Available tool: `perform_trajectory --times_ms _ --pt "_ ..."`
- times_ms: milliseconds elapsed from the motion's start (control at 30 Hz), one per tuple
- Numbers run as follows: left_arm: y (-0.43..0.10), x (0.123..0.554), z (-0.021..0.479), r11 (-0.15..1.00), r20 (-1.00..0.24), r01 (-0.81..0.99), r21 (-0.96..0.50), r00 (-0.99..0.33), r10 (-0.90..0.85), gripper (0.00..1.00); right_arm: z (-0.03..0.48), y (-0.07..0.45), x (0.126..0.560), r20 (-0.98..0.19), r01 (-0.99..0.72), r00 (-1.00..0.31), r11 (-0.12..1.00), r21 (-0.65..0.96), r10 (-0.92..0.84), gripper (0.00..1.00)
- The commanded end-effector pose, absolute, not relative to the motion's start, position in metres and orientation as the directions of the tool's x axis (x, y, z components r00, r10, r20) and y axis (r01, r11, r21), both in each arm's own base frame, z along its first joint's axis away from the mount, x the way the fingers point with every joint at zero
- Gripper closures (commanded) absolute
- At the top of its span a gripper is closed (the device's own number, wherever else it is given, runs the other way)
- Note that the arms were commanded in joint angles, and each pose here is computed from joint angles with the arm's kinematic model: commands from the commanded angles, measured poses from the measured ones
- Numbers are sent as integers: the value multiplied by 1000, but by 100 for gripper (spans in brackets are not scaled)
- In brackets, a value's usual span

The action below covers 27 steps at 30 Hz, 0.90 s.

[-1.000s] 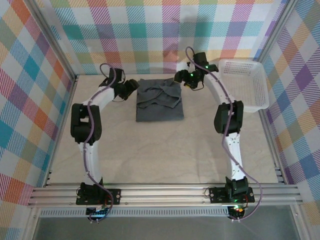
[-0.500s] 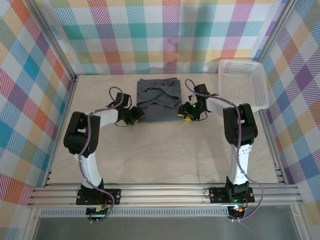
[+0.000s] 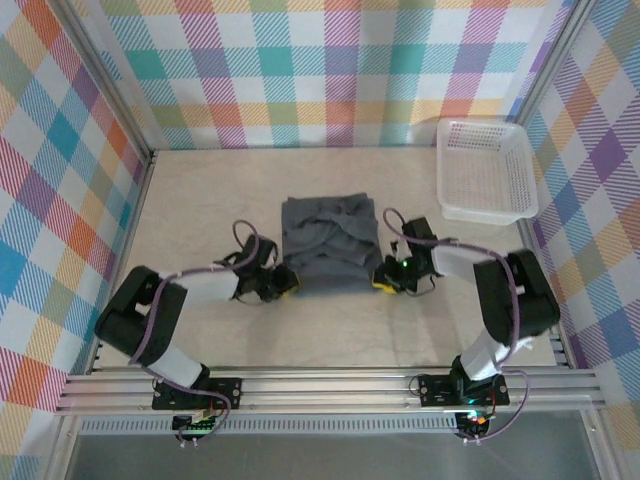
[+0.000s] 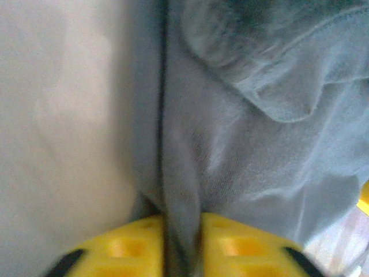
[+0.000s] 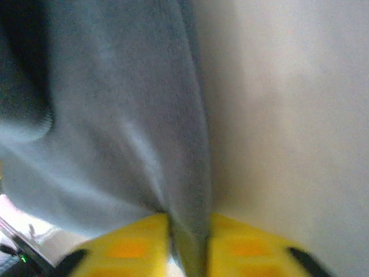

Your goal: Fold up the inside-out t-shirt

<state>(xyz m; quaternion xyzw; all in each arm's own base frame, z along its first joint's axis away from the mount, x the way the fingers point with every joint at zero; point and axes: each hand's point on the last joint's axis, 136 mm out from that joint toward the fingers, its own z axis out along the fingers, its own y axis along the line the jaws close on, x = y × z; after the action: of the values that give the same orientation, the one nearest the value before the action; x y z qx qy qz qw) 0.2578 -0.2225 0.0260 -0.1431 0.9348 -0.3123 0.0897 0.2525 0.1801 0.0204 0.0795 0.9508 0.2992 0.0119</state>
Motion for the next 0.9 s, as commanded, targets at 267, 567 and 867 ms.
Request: perform_trajectory --times_ms 267,567,867 --pt "-211 258 74 785 -178 -261 -562 -888 -423 37 81 172 245 -32 224 -953 773 594 301 52" --pt "-227 300 81 787 -249 -194 -585 -881 -402 34 75 194 296 -56 205 -951 755 623 304 52" --pt "-235 340 55 812 -260 -209 -545 -879 -401 60 72 212 331 -59 185 -956 745 641 288 79"
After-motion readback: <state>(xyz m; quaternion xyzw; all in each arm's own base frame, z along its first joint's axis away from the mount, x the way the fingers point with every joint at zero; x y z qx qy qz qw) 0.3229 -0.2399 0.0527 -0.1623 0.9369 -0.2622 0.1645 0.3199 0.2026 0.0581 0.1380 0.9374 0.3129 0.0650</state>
